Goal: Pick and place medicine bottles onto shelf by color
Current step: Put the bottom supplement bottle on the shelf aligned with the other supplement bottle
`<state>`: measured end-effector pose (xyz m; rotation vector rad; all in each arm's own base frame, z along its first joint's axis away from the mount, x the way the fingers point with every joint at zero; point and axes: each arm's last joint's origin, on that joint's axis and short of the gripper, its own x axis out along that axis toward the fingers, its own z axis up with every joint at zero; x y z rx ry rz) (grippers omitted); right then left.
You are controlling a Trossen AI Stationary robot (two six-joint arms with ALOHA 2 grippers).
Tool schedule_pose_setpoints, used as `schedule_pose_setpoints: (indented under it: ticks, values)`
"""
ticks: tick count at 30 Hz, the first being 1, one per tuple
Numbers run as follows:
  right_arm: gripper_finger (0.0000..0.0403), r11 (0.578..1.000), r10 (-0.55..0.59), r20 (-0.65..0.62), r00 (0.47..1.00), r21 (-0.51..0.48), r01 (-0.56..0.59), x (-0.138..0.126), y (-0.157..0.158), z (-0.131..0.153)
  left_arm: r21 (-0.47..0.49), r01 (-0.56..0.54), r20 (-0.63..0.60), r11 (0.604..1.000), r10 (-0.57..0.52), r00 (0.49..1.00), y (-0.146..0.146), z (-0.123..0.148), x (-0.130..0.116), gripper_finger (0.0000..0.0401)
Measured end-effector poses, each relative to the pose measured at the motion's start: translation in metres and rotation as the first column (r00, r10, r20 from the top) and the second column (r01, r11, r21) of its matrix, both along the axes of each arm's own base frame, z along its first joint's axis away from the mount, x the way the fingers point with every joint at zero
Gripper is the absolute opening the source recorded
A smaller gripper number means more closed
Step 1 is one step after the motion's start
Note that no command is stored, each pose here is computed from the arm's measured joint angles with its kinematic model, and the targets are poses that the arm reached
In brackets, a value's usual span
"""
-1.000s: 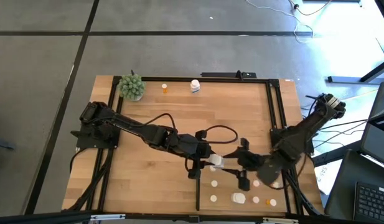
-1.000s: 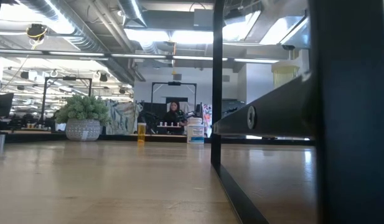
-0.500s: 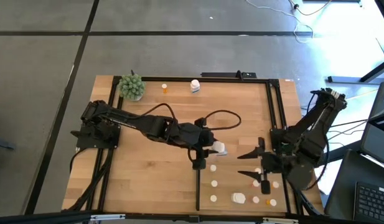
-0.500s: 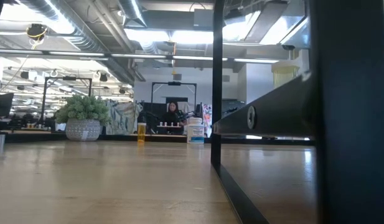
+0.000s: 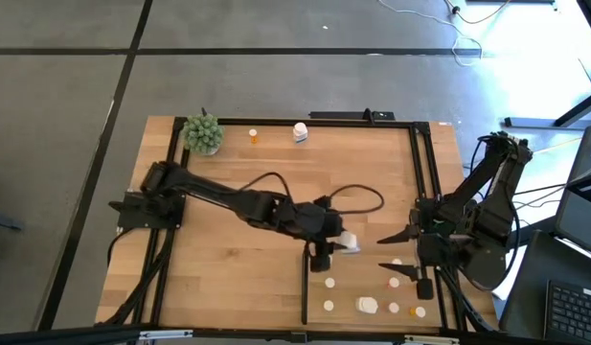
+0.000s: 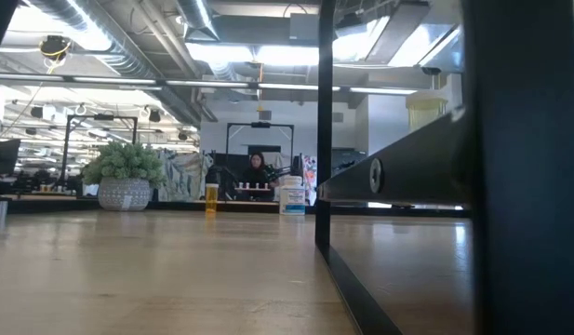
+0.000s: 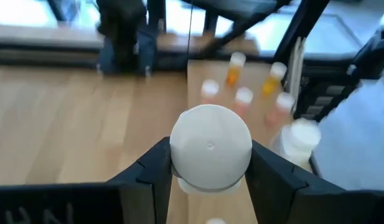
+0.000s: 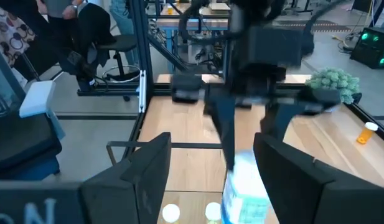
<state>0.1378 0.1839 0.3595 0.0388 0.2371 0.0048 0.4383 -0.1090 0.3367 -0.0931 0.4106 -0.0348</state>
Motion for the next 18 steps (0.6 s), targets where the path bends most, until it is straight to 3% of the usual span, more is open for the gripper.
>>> schedule_pose_setpoints:
  ticks: [18]
  values:
    - [0.023,1.0,0.001,0.002,1.0,0.004,-0.001,0.0,0.0,0.0,-0.108,0.015,-0.047,0.994,-0.02,0.999,-0.012,-0.061,0.037,0.0154]
